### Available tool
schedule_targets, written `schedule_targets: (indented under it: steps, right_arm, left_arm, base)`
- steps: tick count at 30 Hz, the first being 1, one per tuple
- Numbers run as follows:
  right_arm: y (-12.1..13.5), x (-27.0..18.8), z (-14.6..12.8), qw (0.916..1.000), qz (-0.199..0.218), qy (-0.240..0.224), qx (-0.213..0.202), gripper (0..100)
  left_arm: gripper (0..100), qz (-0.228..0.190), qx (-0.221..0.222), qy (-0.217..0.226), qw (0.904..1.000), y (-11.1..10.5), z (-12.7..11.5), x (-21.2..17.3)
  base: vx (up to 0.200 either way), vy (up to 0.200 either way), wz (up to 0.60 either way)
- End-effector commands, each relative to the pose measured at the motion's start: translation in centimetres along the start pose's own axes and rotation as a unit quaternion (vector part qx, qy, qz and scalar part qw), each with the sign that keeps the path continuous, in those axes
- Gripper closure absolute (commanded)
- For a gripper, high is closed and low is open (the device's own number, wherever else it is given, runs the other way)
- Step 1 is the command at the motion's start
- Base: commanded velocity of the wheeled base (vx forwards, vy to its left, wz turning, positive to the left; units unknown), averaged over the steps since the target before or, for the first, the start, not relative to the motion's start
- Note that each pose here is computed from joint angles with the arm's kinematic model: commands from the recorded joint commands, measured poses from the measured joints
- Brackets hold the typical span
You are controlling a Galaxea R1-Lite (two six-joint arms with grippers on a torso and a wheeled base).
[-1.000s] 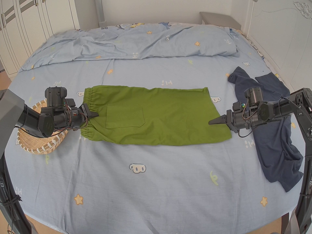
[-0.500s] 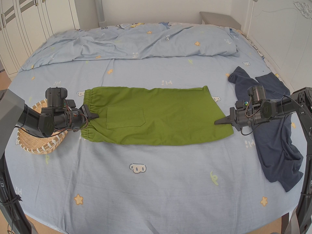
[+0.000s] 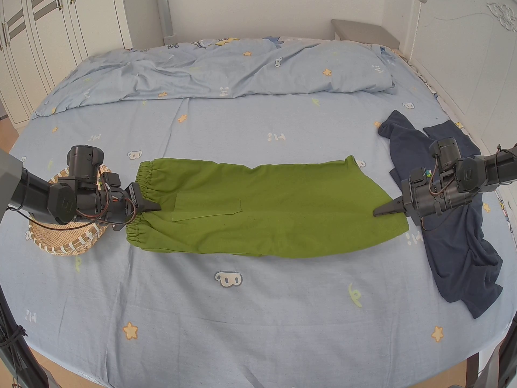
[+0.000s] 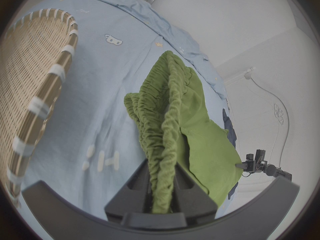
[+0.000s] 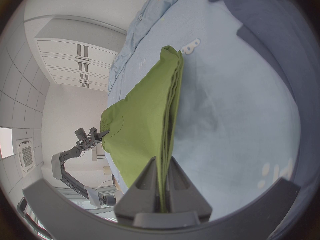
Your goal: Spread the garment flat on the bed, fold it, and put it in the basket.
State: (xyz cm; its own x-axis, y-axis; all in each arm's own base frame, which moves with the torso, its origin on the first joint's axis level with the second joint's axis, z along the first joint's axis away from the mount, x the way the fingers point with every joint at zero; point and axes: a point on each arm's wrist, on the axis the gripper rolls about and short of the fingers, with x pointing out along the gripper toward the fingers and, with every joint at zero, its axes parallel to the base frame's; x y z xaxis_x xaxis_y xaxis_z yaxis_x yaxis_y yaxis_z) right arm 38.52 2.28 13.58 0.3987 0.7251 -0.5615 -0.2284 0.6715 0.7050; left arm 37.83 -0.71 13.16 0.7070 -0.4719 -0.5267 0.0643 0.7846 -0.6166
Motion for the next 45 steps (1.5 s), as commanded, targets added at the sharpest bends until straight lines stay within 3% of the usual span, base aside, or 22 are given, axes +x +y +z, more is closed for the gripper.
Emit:
schedule_targets:
  steps: [1,6,15,22,30,31,36,45]
  right_arm:
    - [0.8,-2.4,-3.2,0.9999,-0.008,0.008,0.003,100]
    - [0.9,-3.1,-8.3,0.9988,-0.011,0.044,0.015,100]
    - [0.1,-3.0,-16.5,0.9981,0.007,0.061,0.006,100]
    - [-1.0,-2.6,-19.5,0.9978,0.009,0.065,0.008,100]
    - [-1.7,-1.9,-19.9,0.9969,0.023,0.074,0.013,100]
    - [-1.7,-1.9,-19.9,0.997,0.024,0.073,0.012,0]
    - [-1.8,-2.0,-19.8,0.9976,0.029,0.063,0.005,0]
    - [-1.8,-3.2,-17.5,0.9997,0.021,0.003,-0.015,0]
  left_arm:
    - [100,0.008,0.009,0.011,0.9999,-0.4,-2.0,-2.9]
    - [100,0.023,0.002,0.058,0.998,0.3,-6.8,-4.8]
    - [100,0.046,0.005,0.109,0.9929,2.8,-14.1,-6.8]
    - [100,0.041,0.015,0.091,0.9949,3.5,-15.8,-7.2]
    - [100,0.047,0.011,0.094,0.9945,4.2,-16.1,-6.5]
    - [100,0.046,0.011,0.093,0.9945,4.2,-16.0,-6.5]
    - [100,0.044,0.019,0.083,0.9954,4.2,-15.7,-6.5]
    - [100,0.058,0.044,0.003,0.9973,2.1,-11.9,-10.8]
  base:
    - [0.0,0.0,0.0]
    - [0.0,0.0,0.0]
    - [0.0,0.0,0.0]
    - [0.0,0.0,0.0]
    - [0.0,0.0,0.0]
    - [0.0,0.0,0.0]
    - [0.0,0.0,0.0]
    - [0.0,0.0,0.0]
